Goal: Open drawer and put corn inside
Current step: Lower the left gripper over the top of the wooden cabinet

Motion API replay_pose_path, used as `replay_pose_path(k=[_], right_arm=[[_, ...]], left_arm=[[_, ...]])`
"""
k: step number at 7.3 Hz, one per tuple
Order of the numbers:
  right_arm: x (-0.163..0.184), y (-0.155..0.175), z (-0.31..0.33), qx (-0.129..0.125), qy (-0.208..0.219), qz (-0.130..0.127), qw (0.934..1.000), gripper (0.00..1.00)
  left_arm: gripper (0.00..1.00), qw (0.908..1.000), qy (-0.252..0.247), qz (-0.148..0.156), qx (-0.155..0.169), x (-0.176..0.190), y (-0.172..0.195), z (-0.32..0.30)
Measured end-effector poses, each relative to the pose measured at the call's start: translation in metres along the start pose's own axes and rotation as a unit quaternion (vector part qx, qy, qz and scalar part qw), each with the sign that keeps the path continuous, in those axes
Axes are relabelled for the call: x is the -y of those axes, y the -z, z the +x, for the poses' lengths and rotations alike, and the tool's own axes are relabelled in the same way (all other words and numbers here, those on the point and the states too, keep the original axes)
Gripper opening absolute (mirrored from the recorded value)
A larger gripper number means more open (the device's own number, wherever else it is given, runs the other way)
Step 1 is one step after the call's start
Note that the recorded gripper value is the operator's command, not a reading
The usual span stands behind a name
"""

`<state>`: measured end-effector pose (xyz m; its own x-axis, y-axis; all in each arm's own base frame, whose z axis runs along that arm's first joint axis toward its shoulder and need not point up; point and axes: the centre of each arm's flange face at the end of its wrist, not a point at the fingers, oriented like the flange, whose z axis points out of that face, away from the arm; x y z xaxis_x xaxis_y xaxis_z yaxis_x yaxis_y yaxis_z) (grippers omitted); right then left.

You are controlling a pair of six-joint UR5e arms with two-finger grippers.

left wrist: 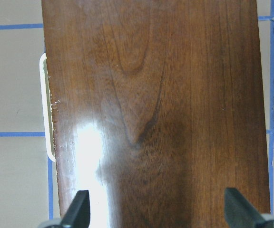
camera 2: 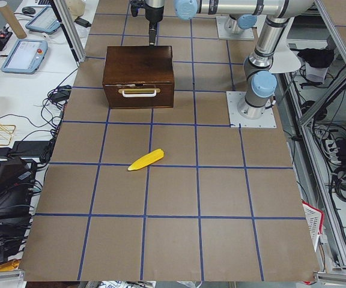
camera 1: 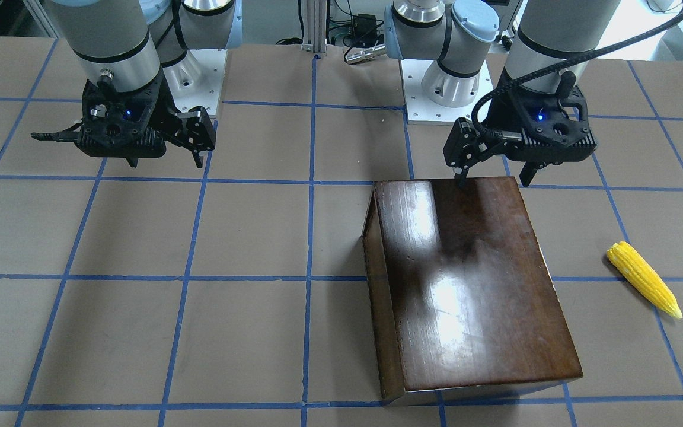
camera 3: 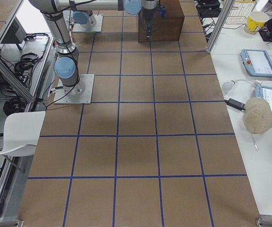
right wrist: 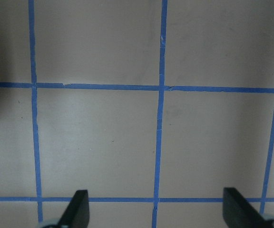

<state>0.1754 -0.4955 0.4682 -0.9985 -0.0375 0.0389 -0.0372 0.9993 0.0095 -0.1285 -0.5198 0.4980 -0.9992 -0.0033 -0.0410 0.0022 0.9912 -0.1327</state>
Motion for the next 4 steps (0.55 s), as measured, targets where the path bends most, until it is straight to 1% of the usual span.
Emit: replay_pose_path(k=[4], right_arm=[[0.0001,0.0000,0.0002,0.000,0.000,0.000,1.0000,1.00]], left_arm=[[1.00,1.0000,-0.001,-0.003,-0.001,0.0001,-0.0026,0.0011]])
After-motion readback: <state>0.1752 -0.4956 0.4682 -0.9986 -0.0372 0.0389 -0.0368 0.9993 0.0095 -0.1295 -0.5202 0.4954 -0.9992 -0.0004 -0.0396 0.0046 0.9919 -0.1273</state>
